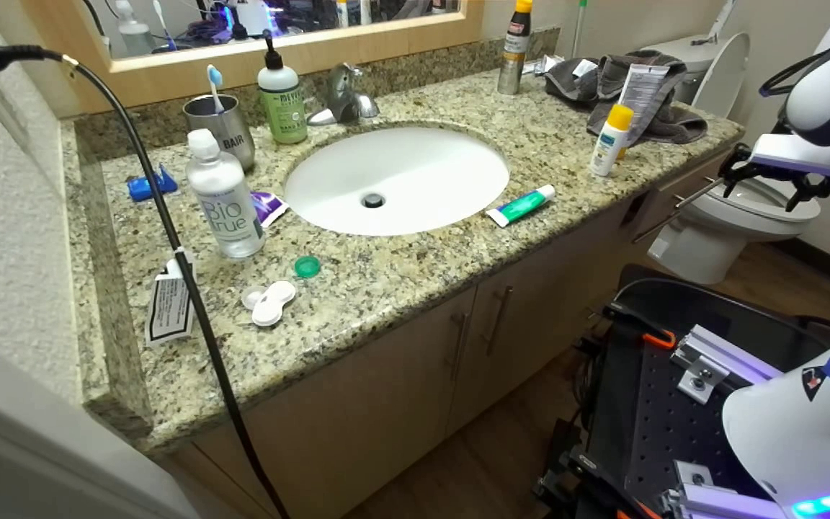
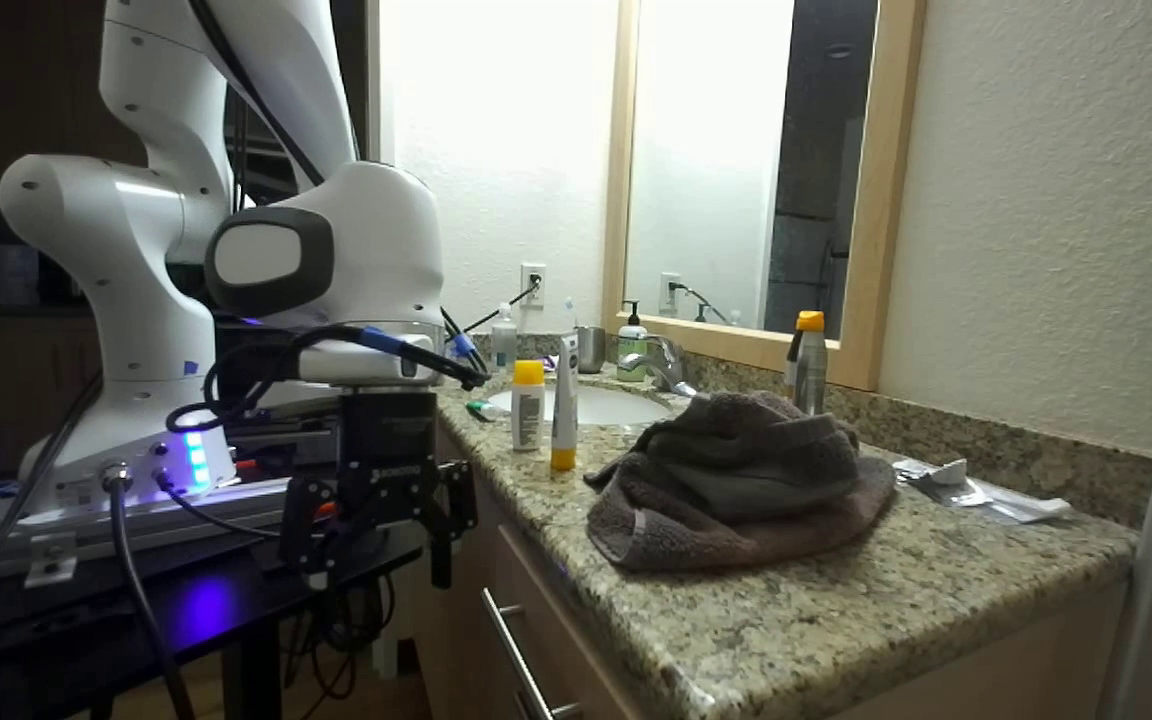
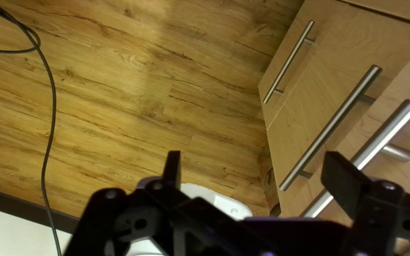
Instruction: Close the upper drawer
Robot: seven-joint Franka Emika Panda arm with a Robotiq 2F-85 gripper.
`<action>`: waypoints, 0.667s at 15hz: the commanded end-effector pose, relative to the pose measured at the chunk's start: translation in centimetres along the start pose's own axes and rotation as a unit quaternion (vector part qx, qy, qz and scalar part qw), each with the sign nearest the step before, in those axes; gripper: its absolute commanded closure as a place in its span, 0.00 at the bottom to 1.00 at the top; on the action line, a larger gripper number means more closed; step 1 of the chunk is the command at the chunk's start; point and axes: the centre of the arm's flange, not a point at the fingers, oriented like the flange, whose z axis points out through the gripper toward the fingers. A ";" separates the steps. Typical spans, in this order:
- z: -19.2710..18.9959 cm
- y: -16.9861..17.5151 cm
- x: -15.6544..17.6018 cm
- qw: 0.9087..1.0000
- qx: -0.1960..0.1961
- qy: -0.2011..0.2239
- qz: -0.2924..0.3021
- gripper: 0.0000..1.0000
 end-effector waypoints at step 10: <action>4.3 -4.9 1.9 0.998 0.013 -0.043 0.035 0.00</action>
